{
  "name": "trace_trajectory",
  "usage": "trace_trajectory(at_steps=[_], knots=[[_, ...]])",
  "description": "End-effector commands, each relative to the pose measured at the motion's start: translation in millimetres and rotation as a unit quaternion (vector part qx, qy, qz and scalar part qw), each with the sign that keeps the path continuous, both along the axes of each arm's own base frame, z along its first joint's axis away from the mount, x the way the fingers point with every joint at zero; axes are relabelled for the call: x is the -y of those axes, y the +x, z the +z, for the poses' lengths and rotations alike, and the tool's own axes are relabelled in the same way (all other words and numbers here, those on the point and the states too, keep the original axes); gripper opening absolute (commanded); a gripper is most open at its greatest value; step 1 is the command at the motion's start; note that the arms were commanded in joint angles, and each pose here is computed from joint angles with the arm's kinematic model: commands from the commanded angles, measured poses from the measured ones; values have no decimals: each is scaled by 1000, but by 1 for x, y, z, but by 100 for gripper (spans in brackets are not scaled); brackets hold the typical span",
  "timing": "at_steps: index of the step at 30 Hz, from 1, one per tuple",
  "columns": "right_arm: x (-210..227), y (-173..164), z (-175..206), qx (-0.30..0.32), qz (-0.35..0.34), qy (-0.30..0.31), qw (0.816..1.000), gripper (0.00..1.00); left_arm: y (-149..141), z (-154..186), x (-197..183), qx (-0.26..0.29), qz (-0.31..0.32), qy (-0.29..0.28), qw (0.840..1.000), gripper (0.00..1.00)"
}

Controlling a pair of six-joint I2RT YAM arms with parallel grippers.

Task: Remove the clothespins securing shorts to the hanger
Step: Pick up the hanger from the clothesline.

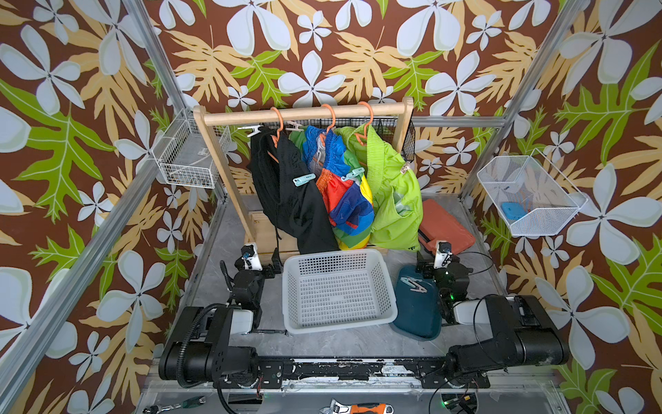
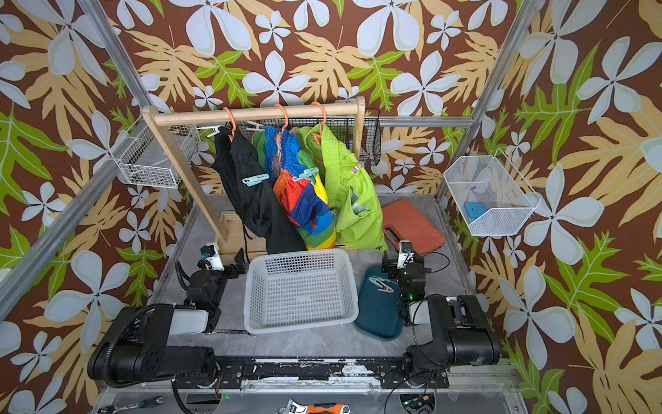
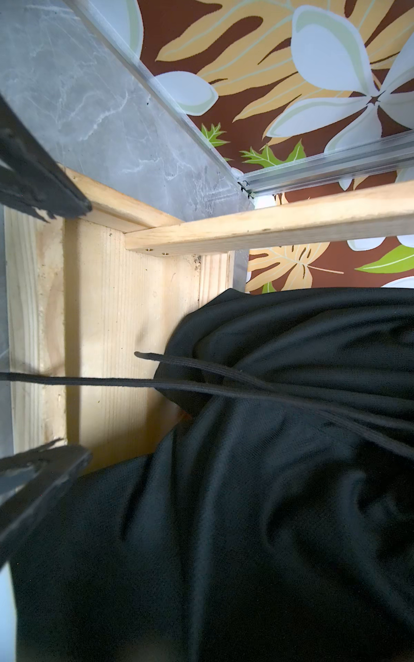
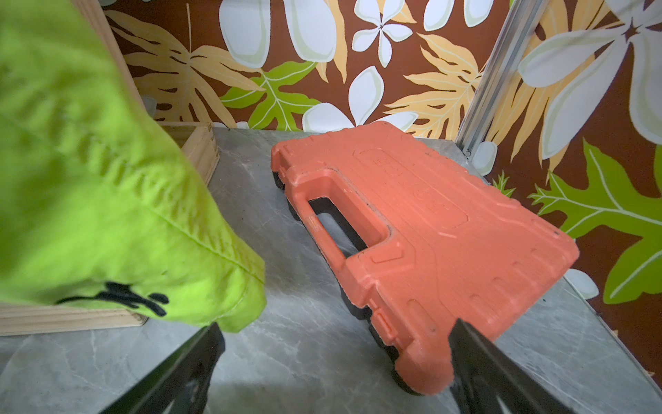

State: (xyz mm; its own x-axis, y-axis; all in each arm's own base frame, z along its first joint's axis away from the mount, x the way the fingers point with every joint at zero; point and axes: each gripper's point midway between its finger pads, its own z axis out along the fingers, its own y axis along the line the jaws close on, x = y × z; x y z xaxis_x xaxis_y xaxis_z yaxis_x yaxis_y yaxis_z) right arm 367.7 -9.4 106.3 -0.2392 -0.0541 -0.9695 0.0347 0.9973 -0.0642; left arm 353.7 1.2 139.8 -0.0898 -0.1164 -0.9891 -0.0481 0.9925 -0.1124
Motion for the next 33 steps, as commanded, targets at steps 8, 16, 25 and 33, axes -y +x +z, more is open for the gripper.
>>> trace_trajectory(at_steps=[8, 16, 25, 33], knots=[[-1, 2, 6, 12, 1, 2, 1000, 100, -1, 10, -4, 22, 10, -1, 1000, 100], [-1, 2, 6, 12, 1, 2, 1000, 100, 1, 9, -6, 17, 22, -2, 1000, 100], [23, 25, 40, -44, -75, 3, 996, 100, -11, 32, -30, 31, 116, -10, 993, 100], [42, 18, 127, -23, -171, 111, 979, 100, -48, 95, -48, 75, 249, -90, 961, 100]])
